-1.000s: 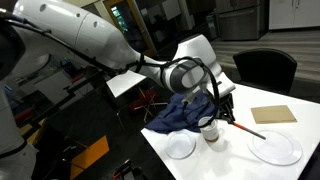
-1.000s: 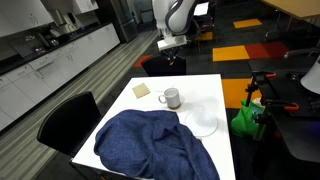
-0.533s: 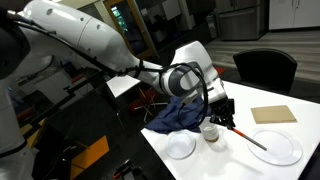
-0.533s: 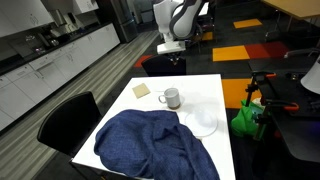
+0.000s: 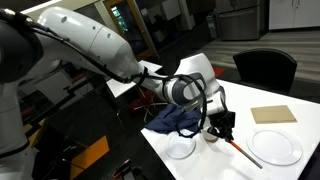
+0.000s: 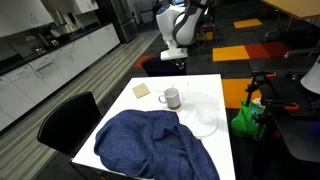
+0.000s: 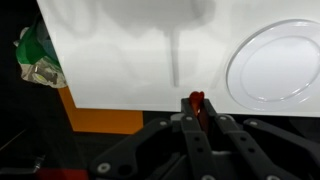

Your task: Remove the marker from the mug cup and place it on the table

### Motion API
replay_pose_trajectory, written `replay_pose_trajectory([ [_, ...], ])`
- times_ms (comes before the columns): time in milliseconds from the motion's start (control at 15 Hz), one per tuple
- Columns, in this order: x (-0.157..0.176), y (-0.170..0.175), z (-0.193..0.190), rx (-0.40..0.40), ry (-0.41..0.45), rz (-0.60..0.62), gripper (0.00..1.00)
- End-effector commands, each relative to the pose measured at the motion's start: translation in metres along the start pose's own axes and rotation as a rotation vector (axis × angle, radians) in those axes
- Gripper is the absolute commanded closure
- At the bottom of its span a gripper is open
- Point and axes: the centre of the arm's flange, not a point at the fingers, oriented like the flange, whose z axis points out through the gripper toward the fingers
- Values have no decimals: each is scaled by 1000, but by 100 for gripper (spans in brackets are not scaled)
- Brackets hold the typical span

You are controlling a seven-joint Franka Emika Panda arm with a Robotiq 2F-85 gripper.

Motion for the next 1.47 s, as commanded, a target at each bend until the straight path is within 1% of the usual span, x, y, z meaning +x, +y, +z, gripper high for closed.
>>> replay_pose_trajectory([
  [0, -6, -1, 24, -63, -10, 33, 97],
  [333, -24, 3, 61, -117, -23, 8, 97],
  [800, -41, 3, 95, -137, -47, -5, 97],
  [867, -42, 3, 98, -140, -50, -3, 64],
  [933, -42, 3, 99, -140, -51, 1, 61],
  [1067, -43, 2, 98, -134, -58, 5, 48],
  [1133, -42, 2, 96, -126, -57, 10, 39],
  [1267, -39, 2, 85, -95, -59, 21, 26],
  [1400, -35, 2, 66, -47, -57, 36, 11],
])
